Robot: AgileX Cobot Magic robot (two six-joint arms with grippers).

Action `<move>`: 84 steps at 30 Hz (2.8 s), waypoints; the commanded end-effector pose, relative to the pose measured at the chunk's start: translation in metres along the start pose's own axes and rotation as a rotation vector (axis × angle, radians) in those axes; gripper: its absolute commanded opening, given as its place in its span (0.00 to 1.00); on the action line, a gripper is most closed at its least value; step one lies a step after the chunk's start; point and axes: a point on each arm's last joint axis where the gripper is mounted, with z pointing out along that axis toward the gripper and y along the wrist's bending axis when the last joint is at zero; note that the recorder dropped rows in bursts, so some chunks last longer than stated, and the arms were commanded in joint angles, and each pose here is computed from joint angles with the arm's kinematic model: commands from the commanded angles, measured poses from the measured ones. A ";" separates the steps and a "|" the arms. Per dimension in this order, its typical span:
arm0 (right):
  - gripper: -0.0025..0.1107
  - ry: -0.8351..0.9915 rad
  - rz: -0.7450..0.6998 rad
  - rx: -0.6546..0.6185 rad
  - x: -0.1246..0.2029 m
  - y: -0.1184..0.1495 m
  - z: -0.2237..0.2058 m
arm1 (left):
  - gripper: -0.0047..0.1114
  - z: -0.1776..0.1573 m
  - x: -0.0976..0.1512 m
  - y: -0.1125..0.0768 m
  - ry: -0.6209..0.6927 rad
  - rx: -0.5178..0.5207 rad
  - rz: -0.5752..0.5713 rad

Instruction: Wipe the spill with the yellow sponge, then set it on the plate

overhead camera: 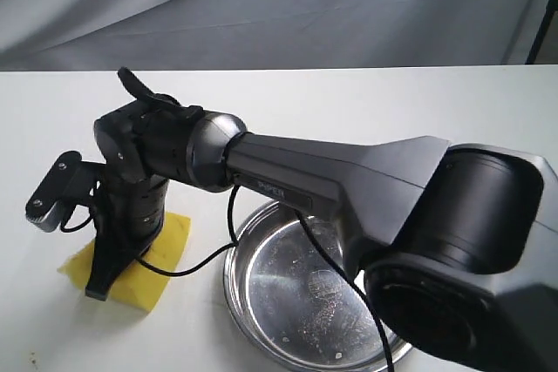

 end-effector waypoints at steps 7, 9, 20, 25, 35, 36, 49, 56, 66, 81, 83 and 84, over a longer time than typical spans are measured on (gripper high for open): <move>0.02 -0.145 -0.069 0.364 -0.021 -0.024 -0.071 | 0.04 0.000 0.001 0.000 -0.006 0.008 -0.015; 0.02 -0.200 -0.051 0.433 -0.022 -0.037 -0.081 | 0.04 0.000 0.001 0.000 -0.006 0.008 -0.015; 0.02 -0.579 0.440 0.476 0.019 -0.144 -0.051 | 0.04 0.000 0.001 0.000 -0.006 0.008 -0.015; 0.02 -0.357 0.513 0.404 0.068 -0.162 0.011 | 0.04 0.000 0.001 0.000 -0.006 0.008 -0.015; 0.02 -0.123 0.087 0.048 0.046 -0.085 0.034 | 0.04 0.000 0.001 0.000 -0.006 0.008 -0.015; 0.02 -0.111 0.081 0.031 0.045 -0.080 0.035 | 0.04 0.000 0.001 0.000 -0.006 0.008 -0.015; 0.02 0.064 -0.015 -0.212 0.044 -0.044 0.000 | 0.04 0.000 0.001 0.000 -0.006 0.008 -0.015; 0.02 0.033 -0.032 -0.289 0.026 -0.011 0.002 | 0.04 0.000 0.001 0.000 -0.006 0.008 -0.015; 0.02 -0.084 0.012 0.029 -0.008 0.008 0.014 | 0.04 0.000 0.001 0.000 -0.006 0.008 -0.015; 0.02 -0.028 0.399 0.239 0.049 -0.096 0.005 | 0.04 0.000 0.001 0.000 -0.006 0.008 -0.015; 0.02 -0.011 0.436 0.239 0.058 -0.106 0.002 | 0.04 0.000 0.001 0.000 -0.006 0.008 -0.015; 0.02 -0.003 0.446 0.238 0.060 -0.109 -0.003 | 0.04 0.000 0.001 0.000 -0.006 0.008 -0.015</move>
